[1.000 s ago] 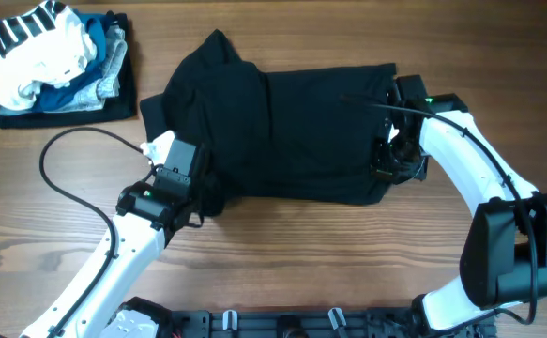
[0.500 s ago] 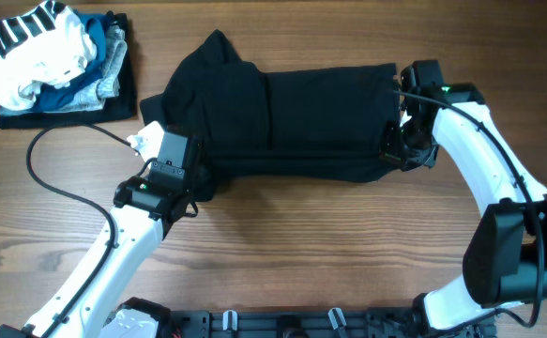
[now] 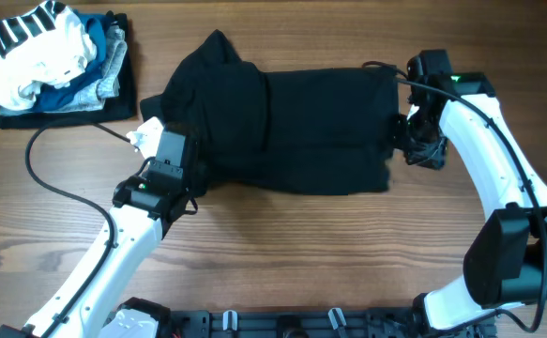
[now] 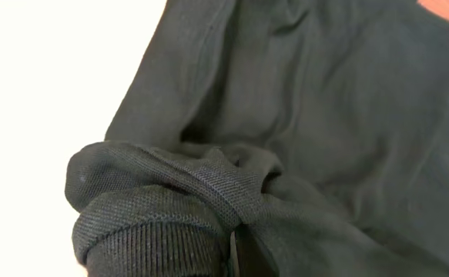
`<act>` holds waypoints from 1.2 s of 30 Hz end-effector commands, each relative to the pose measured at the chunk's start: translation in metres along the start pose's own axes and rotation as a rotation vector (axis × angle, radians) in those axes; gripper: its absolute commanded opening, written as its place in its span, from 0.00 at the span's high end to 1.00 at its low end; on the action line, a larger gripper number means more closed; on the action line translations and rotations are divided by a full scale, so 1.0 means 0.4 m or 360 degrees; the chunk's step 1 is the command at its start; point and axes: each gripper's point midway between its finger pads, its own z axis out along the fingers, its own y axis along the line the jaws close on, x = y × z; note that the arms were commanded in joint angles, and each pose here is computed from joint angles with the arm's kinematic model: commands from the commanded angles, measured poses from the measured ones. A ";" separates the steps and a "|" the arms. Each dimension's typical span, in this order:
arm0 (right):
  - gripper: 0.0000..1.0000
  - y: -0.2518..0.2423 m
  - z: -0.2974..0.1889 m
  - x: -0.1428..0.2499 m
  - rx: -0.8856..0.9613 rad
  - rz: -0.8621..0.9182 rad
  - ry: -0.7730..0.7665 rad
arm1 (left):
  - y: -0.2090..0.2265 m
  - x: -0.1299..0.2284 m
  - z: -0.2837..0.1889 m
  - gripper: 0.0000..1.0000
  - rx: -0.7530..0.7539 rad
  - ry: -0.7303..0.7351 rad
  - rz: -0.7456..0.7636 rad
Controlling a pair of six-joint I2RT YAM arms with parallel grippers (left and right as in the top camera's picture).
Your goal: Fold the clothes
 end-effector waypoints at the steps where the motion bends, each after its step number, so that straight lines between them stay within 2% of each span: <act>1: 0.05 0.008 -0.020 0.005 -0.0054 0.0004 -0.0013 | 0.010 -0.015 -0.002 0.96 -0.0040 -0.0025 0.0019; 2: 0.21 0.013 -0.003 0.028 -0.0087 0.0007 0.0050 | 0.014 -0.011 -0.001 0.96 -0.0051 -0.0015 0.0024; 4: 0.33 0.010 0.039 0.082 -0.0106 0.0013 0.0177 | 0.018 -0.006 0.003 0.96 -0.0065 -0.0002 0.0030; 6: 0.76 -0.010 0.107 0.156 -0.0089 0.0028 0.0320 | 0.021 0.001 0.012 0.96 -0.0083 0.0013 0.0038; 10: 0.78 -0.040 0.189 0.248 -0.0067 0.0070 0.0464 | 0.025 0.019 0.030 0.96 -0.0108 0.0062 0.0055; 12: 0.64 -0.047 0.200 0.265 -0.0054 0.0085 0.0491 | 0.025 0.019 0.031 0.96 -0.0111 0.0063 0.0056; 14: 0.62 -0.046 0.201 0.263 -0.0058 0.0083 0.0484 | 0.025 0.019 0.031 0.96 -0.0112 0.0064 0.0056; 18: 0.55 -0.033 0.209 0.231 -0.0094 0.0074 0.0400 | 0.026 0.020 0.030 0.96 -0.0113 0.0064 0.0056; 20: 0.44 -0.032 0.213 0.209 -0.0092 0.0066 0.0339 | 0.025 0.020 0.030 0.96 -0.0112 0.0065 0.0056; 22: 0.41 -0.037 0.213 0.181 -0.0059 0.0044 0.0265 | 0.025 0.022 0.030 0.96 -0.0110 0.0071 0.0057; 24: 0.42 -0.030 0.202 0.141 -0.0061 0.0009 0.0176 | 0.026 0.023 0.030 0.96 -0.0113 0.0074 0.0058; 27: 0.31 -0.011 0.171 0.071 -0.0079 0.0001 0.0031 | 0.027 0.030 0.030 0.96 -0.0111 0.0097 0.0061; 32: 0.32 0.013 0.152 0.019 -0.0134 -0.0005 -0.0087 | 0.027 0.041 0.029 0.96 -0.0104 0.0132 0.0066; 33: 0.46 0.011 0.153 0.024 -0.0127 -0.0005 -0.0074 | 0.027 0.045 0.028 0.96 -0.0102 0.0146 0.0068; 34: 0.50 0.007 0.154 0.034 -0.0117 -0.0002 -0.0048 | 0.028 0.048 0.028 0.96 -0.0100 0.0155 0.0069; 36: 0.40 -0.001 0.157 0.056 -0.0102 0.0001 0.0007 | 0.029 0.051 0.028 0.96 -0.0104 0.0163 0.0071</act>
